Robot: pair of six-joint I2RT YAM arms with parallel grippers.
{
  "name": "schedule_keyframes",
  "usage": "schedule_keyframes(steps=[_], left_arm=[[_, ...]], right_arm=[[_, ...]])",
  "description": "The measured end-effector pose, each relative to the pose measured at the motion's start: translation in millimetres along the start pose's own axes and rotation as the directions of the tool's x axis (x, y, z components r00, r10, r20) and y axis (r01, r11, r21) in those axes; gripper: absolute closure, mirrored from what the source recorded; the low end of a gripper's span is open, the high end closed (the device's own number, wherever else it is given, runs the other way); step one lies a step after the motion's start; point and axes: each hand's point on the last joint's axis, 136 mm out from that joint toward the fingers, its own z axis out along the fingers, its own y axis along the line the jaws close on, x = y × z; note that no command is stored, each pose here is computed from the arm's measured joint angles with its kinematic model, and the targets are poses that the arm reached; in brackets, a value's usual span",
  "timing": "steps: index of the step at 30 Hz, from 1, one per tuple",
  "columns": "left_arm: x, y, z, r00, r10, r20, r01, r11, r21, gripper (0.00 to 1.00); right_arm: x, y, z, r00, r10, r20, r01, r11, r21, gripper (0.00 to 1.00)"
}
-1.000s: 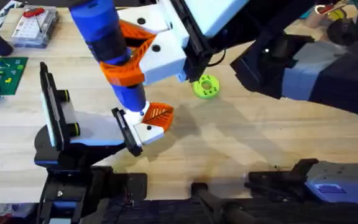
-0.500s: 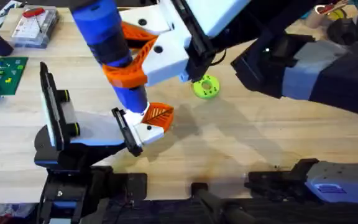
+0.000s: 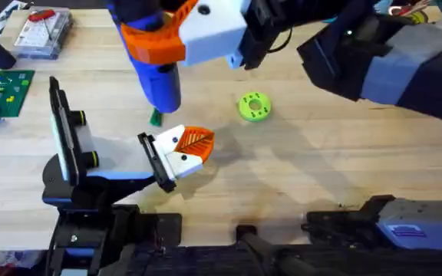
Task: Pick up the gripper from the table and insert it into the empty holder that is missing its gripper. Then pick up a screw, insert it into the mounting hole, and use the screwdriver to tighten it. Finally, clean up the table by picking up the vegetable and placing it into the bucket.
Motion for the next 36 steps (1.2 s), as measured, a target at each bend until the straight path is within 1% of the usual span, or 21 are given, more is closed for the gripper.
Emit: schedule_keyframes(steps=[7, 17, 26, 36], left_arm=[[0.0, 0.0, 0, 1.0, 0.0, 0.0, 0.0, 1.0, 0.0, 0.989], [0.0, 0.0, 0, 1.0, 0.0, 0.0, 0.0, 1.0, 0.0, 0.989], [0.0, 0.0, 0, 1.0, 0.0, 0.0, 0.0, 1.0, 0.0, 0.989], [0.0, 0.0, 0, 1.0, 0.0, 0.0, 0.0, 1.0, 0.0, 0.989]], right_arm=[[-8, 1, 1, 1.0, 0.014, 0.003, -0.014, 1.0, -0.016, 0.978], [-8, 3, 2, 1.0, 0.02, 0.001, -0.02, 0.999, -0.026, 0.978], [-8, 13, 12, 1.0, 0.024, 0.007, -0.023, 0.998, -0.062, 0.978], [-5, 13, 12, 0.999, 0.043, -0.002, -0.043, 0.997, -0.062, 0.978]])
